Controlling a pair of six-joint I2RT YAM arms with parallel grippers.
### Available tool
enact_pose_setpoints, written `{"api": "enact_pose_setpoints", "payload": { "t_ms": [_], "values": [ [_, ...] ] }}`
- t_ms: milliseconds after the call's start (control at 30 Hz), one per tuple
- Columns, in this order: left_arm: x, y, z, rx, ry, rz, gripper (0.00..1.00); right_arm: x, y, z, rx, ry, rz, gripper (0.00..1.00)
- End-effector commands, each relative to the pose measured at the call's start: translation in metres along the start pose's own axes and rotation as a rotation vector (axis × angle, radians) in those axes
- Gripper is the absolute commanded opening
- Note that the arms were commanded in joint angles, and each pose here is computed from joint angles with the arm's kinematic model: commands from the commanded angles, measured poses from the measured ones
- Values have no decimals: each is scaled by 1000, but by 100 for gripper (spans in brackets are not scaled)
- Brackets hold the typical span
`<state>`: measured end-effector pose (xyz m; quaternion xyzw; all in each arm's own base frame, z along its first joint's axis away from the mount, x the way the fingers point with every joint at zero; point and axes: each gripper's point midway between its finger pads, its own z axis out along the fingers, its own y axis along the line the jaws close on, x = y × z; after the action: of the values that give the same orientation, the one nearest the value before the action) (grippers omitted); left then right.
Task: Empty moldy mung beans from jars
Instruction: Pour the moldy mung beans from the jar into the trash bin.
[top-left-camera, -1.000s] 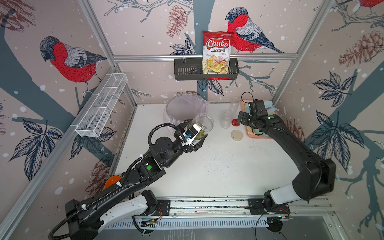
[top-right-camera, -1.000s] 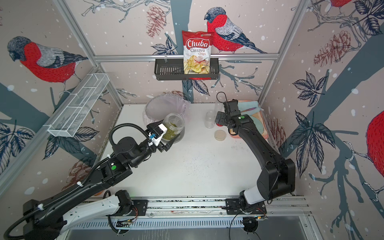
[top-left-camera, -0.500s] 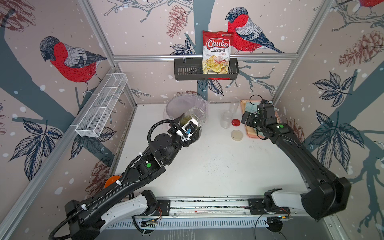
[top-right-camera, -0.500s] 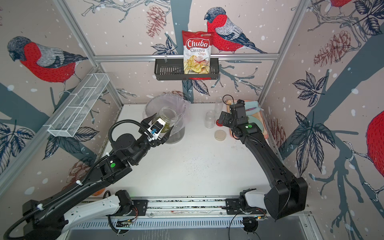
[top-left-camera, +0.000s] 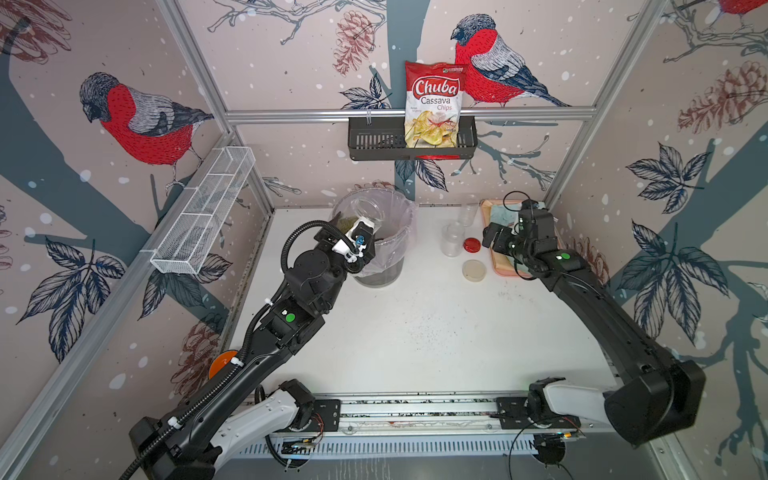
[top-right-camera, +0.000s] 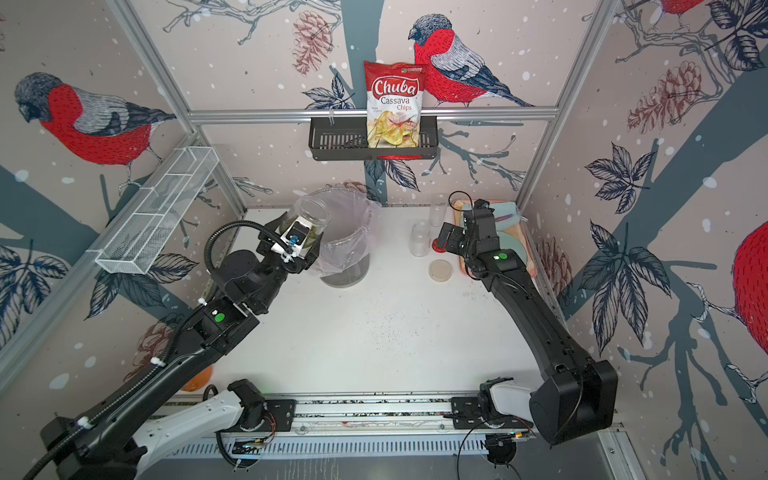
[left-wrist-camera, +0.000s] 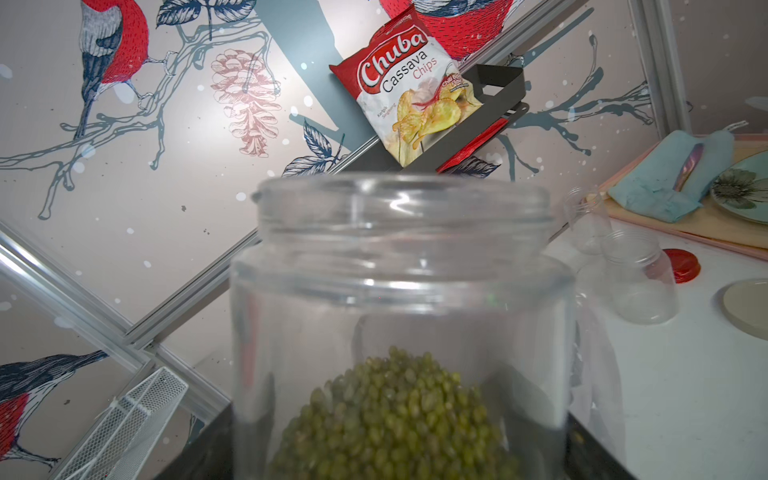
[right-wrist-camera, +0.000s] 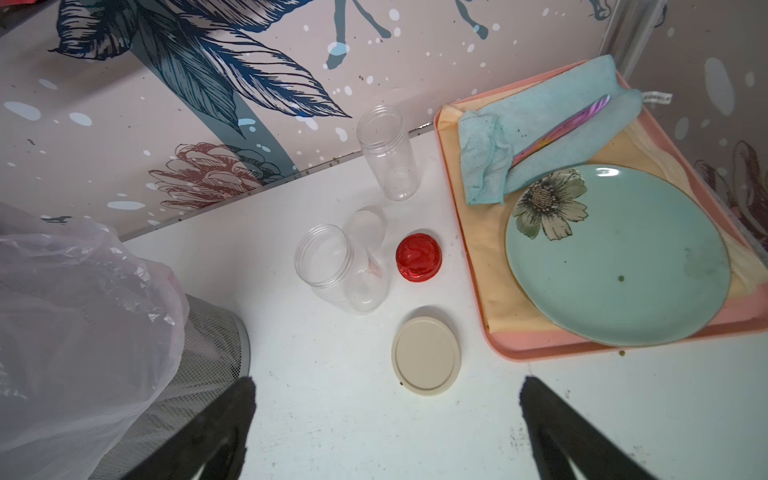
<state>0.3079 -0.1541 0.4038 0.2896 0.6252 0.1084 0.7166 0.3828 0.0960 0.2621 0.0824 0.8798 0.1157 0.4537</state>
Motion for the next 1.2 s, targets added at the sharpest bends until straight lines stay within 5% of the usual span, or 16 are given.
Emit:
{"api": "enact_pose_setpoints", "payload": {
  "t_ms": [0, 467, 1167],
  "values": [
    [-22, 24, -2, -54, -79, -10, 0, -9, 11, -1, -57, -34, 17, 100],
    [3, 40, 10, -60, -15, 74, 0, 1, 33, 6, -186, 3, 59, 99],
    [16, 62, 26, -108, 43, 170, 0, -3, 34, 11, -193, -4, 43, 99]
  ]
}}
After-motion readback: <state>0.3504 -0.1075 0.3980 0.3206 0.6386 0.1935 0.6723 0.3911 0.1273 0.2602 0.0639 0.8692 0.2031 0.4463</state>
